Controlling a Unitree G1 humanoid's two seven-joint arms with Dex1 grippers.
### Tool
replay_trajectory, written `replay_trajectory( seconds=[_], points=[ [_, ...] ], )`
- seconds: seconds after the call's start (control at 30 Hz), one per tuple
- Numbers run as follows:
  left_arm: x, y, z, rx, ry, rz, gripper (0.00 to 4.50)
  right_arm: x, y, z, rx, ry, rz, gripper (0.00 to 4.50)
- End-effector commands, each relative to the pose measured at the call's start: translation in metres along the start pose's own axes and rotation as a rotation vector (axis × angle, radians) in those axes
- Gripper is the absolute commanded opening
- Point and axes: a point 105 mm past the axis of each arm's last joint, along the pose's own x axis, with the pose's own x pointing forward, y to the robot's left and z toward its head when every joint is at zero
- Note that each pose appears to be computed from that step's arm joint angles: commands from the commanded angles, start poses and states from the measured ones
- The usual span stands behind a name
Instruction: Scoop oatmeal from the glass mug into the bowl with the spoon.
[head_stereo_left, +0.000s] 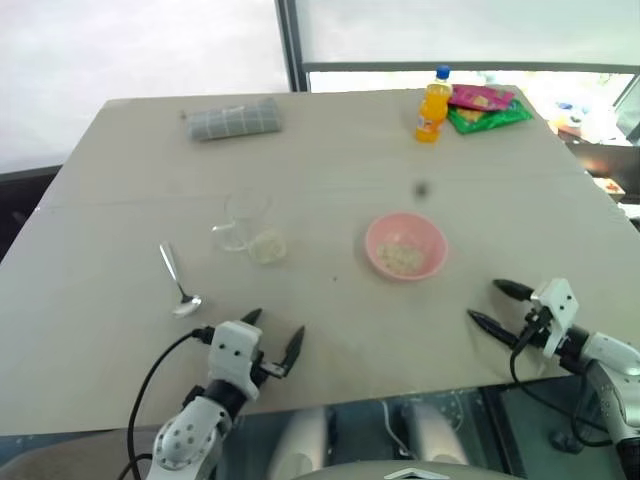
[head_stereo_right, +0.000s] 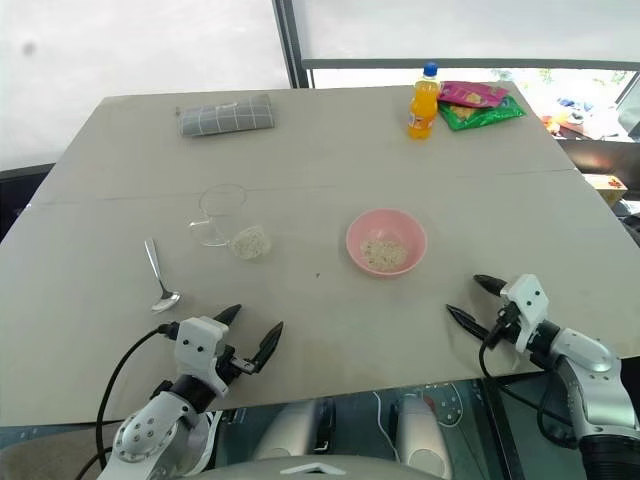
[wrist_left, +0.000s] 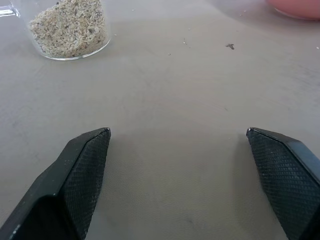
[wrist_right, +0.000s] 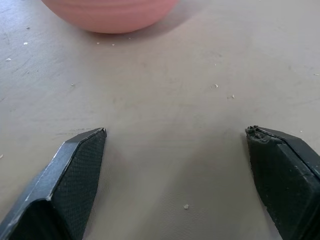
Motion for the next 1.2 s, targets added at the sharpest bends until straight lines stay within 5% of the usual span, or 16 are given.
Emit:
replay_trajectory(
  seconds=[0.03, 1.2],
  points=[
    [-0.007, 0.004, -0.012, -0.009, 0.047, 0.027, 4.47, -0.001, 0.001, -0.009, 0.017, 0.034, 0.014, 4.48],
    [-0.004, 0.008, -0.006, -0.017, -0.006, 0.047, 4.47, 0.001, 0.003, -0.007, 0.011, 0.01, 0.016, 4.48]
  ],
)
